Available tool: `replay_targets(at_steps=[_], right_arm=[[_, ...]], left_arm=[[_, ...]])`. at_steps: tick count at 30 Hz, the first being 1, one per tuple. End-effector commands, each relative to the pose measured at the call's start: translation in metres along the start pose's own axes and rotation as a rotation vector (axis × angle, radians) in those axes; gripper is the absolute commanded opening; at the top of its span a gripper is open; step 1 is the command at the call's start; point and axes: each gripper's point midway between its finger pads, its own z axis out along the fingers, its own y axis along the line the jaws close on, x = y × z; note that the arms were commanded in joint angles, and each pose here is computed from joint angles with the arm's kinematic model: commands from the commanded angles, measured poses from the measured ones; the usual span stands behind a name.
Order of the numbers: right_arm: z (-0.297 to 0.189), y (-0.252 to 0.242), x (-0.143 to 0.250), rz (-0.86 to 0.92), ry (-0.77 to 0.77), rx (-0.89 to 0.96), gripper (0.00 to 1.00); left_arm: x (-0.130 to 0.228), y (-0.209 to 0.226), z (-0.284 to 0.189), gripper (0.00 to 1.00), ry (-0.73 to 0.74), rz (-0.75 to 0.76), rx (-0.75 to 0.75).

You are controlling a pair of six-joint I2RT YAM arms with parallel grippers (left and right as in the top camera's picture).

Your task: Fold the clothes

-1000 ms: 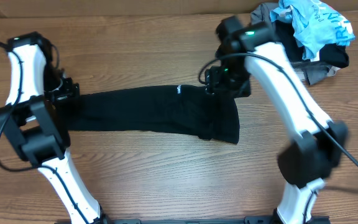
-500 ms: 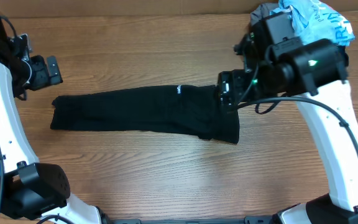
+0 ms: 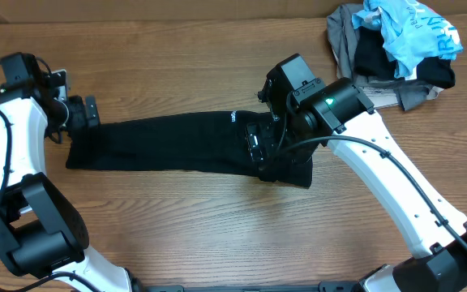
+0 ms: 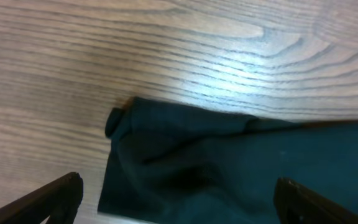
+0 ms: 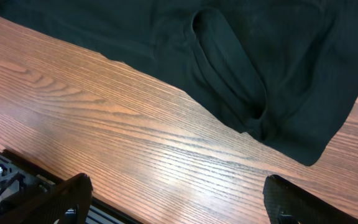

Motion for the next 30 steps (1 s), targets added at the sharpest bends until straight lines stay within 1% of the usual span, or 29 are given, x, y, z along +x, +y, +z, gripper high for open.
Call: replay_targets(at_steps=[1,4,5,14,16,22,27,28,29,30], right_arm=[[0.001,0.002,-0.003,-0.002,-0.015,-0.006,0.92],[0.001,0.002,-0.005,-0.004,-0.021,-0.008,0.92],[0.001,0.002,-0.006,-0.004,-0.024,-0.009,0.93],[0.001,0.002,-0.005,-0.004,-0.022,-0.008,0.93],[0.001,0.002,-0.006,-0.005,-0.026,-0.006,0.93],[0.001,0.001,-0.008,-0.01,-0.035,0.0,0.94],[0.001,0.001,-0.009,-0.011,-0.037,-0.001,0.94],[0.001,0.001,-0.009,-0.011,-0.038,-0.001,0.94],[0.001,0.001,-0.009,-0.011,-0.039,-0.002,0.94],[0.001,0.002,-0.009,-0.011,-0.039,-0.002,0.94]], left_arm=[[0.019,0.0,0.019,1.0,0.033,0.146,0.015],[0.032,0.002,0.033,1.0,0.059,0.145,0.013],[0.04,0.002,0.041,0.98,0.075,0.142,0.014],[0.056,0.015,0.067,1.0,0.053,0.124,-0.032],[0.063,0.019,0.072,1.0,0.058,0.104,-0.036],[0.081,0.036,0.083,1.0,0.104,-0.032,-0.083],[0.093,0.034,0.105,0.99,0.144,-0.044,-0.055],[0.095,0.032,0.11,0.98,0.154,-0.045,-0.044],[0.097,0.03,0.115,0.95,0.16,-0.045,-0.033],[0.101,0.028,0.121,0.9,0.171,-0.047,-0.021]])
